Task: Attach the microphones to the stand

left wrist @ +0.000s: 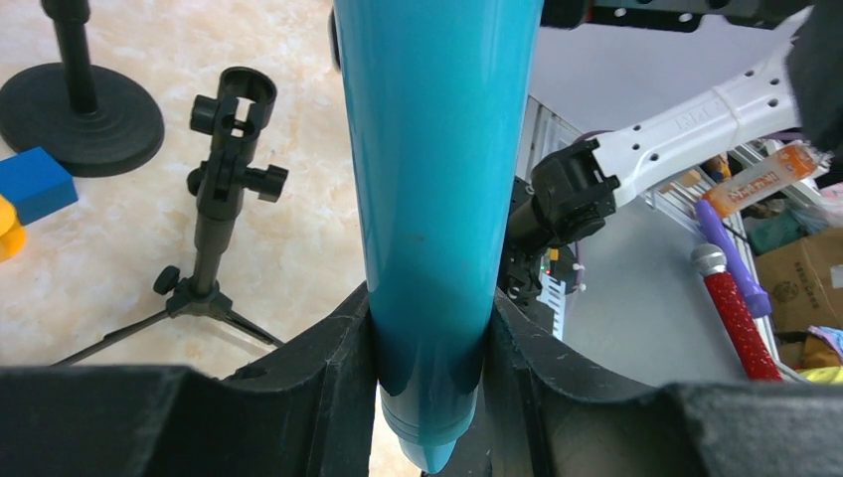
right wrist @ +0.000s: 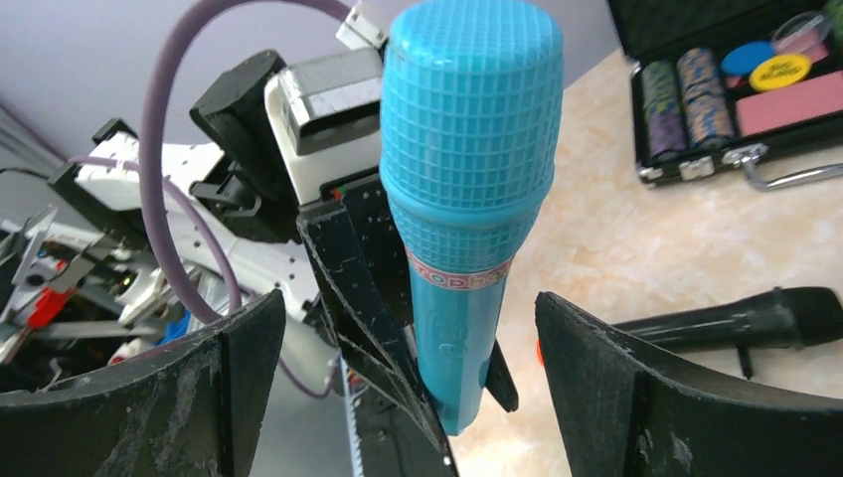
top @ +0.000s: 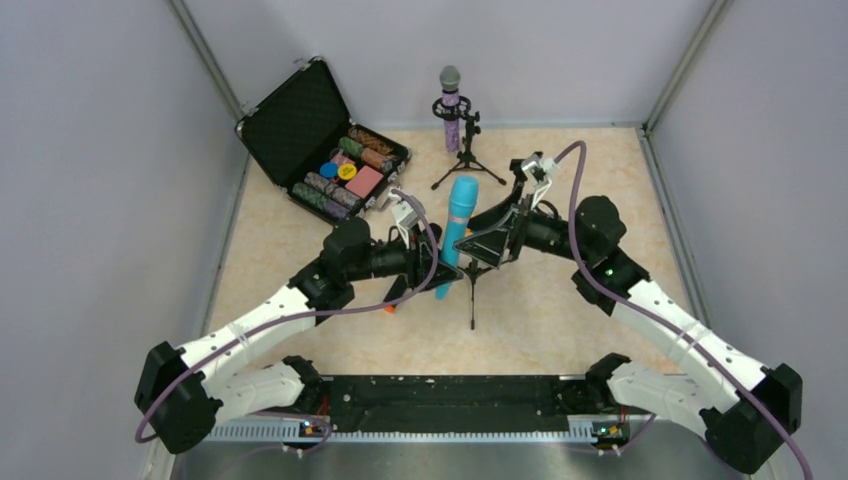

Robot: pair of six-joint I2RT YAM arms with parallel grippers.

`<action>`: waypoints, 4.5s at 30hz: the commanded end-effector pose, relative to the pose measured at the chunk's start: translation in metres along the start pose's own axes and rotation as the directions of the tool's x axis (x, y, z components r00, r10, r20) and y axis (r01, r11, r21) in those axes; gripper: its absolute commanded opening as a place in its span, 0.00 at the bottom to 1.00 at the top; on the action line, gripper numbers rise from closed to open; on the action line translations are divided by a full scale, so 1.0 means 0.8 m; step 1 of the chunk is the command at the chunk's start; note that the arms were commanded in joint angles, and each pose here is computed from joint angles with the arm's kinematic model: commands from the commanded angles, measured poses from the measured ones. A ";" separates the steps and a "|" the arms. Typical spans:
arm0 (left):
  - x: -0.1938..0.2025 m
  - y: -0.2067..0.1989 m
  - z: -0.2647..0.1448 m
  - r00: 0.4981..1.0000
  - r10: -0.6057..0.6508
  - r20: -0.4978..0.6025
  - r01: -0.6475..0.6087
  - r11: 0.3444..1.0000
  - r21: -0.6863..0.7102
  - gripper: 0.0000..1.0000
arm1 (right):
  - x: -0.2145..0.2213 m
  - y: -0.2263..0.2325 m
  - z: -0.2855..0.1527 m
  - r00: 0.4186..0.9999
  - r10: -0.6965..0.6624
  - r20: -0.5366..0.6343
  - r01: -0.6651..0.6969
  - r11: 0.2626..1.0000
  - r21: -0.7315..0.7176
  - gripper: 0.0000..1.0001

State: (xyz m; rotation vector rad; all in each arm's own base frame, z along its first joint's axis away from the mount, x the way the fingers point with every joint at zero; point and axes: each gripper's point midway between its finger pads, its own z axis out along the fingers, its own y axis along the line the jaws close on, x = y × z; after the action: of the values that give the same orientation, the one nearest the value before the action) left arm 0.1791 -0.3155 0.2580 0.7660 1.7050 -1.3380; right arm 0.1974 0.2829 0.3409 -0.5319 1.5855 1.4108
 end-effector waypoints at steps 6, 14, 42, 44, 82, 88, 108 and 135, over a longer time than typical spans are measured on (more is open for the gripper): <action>-0.023 -0.033 0.001 0.998 0.036 0.050 -0.043 0.990 0.135 0.00 | -0.012 0.028 0.019 0.999 0.039 0.011 -0.036 0.977 -0.210 0.82; -0.022 -0.033 0.000 0.998 0.036 0.050 -0.042 0.990 0.132 0.00 | -0.019 0.025 0.027 0.997 0.058 0.041 -0.047 0.972 -0.229 0.55; -0.039 0.013 0.008 0.982 -0.064 0.180 0.067 0.998 -0.010 0.89 | -0.012 -0.047 0.003 0.994 -0.095 0.061 0.086 0.985 0.147 0.00; -0.046 0.021 0.007 0.975 -0.074 0.209 0.084 0.996 -0.036 0.90 | -0.018 -0.049 -0.006 0.989 -0.126 0.075 0.110 0.976 0.190 0.00; 0.008 0.117 0.128 0.982 0.173 -0.078 -0.176 0.984 -0.030 0.62 | -0.102 -0.056 -0.150 0.891 -0.410 0.194 0.188 0.722 0.666 0.00; 0.022 0.115 0.128 0.975 0.184 -0.125 -0.191 0.980 -0.049 0.32 | -0.103 -0.055 -0.148 0.891 -0.414 0.185 0.198 0.722 0.663 0.00; 0.079 0.067 0.087 0.927 0.303 -0.221 -0.325 0.944 -0.067 0.18 | -0.110 -0.037 -0.131 0.873 -0.446 0.197 0.257 0.765 0.591 0.00; 0.058 0.040 0.055 0.910 0.401 -0.108 -0.408 0.912 -0.048 0.90 | -0.107 -0.021 -0.115 0.864 -0.454 0.215 0.299 0.809 0.505 0.00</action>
State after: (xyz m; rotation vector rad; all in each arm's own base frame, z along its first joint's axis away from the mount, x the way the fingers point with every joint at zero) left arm 0.1904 -0.3498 0.1566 1.1797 1.6507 -0.9509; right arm 0.2266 0.1723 0.3711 -0.2799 1.4648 0.7128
